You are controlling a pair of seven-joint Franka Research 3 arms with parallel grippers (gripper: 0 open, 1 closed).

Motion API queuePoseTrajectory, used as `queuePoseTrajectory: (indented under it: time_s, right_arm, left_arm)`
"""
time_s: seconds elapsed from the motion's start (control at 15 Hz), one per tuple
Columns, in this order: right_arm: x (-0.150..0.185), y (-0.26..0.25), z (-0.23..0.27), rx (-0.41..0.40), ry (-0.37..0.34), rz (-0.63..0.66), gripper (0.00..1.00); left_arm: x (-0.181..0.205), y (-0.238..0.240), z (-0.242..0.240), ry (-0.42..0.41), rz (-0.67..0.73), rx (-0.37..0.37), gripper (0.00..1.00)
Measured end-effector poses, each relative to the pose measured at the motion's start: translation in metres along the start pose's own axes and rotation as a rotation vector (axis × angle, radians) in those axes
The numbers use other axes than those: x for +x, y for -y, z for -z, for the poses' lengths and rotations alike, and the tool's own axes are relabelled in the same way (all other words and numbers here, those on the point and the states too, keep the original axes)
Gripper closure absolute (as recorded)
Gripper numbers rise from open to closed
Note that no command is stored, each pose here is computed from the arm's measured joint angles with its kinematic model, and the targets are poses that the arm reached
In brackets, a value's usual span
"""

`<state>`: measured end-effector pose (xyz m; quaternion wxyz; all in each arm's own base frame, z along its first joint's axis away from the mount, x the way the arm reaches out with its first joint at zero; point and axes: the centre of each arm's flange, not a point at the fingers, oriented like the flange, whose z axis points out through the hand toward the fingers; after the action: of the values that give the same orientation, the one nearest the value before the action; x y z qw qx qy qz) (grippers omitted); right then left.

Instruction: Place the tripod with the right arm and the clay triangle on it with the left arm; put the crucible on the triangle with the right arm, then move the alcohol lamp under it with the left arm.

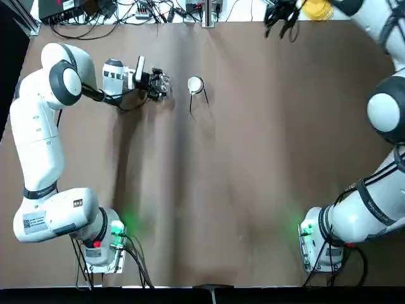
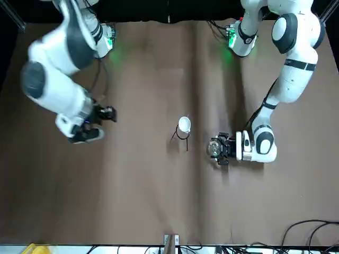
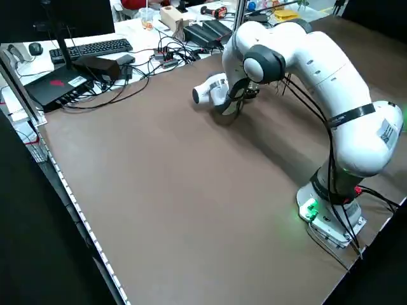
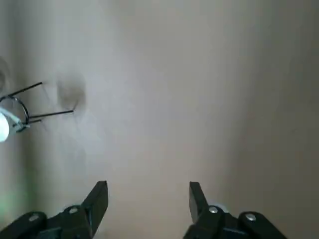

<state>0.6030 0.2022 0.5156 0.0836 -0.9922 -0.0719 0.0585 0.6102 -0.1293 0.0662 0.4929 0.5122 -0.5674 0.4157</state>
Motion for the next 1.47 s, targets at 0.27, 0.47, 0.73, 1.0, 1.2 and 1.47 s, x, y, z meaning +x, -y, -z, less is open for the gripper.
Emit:
queuePoseTrajectory:
  time_s: [0.27,0.47,0.73,1.0,1.2,1.47]
  right_arm:
    - [-0.026,-0.049,0.052,-0.056,-0.012,0.018,0.17]
    - [-0.045,-0.078,0.086,-0.073,-0.045,0.006,0.01]
    - [-0.062,-0.101,0.117,-0.073,-0.095,-0.029,0.0]
    - [-0.079,-0.108,0.133,-0.079,-0.105,-0.045,0.0]
    - [-0.093,-0.111,0.137,-0.085,-0.096,-0.054,0.0]
    - [-0.105,-0.119,0.148,-0.088,-0.116,-0.074,0.0]
  left_arm:
    - [0.011,-0.012,-0.021,0.024,0.008,-0.013,0.13]
    - [0.017,-0.019,-0.039,0.05,0.01,-0.011,0.13]
    - [0.013,-0.029,-0.053,0.064,0.031,-0.004,0.13]
    - [0.015,-0.032,-0.066,0.054,0.027,0.024,0.13]
    - [0.017,-0.033,-0.076,0.035,0.004,0.062,0.13]
    - [0.019,-0.033,-0.084,0.03,0.011,0.085,0.13]
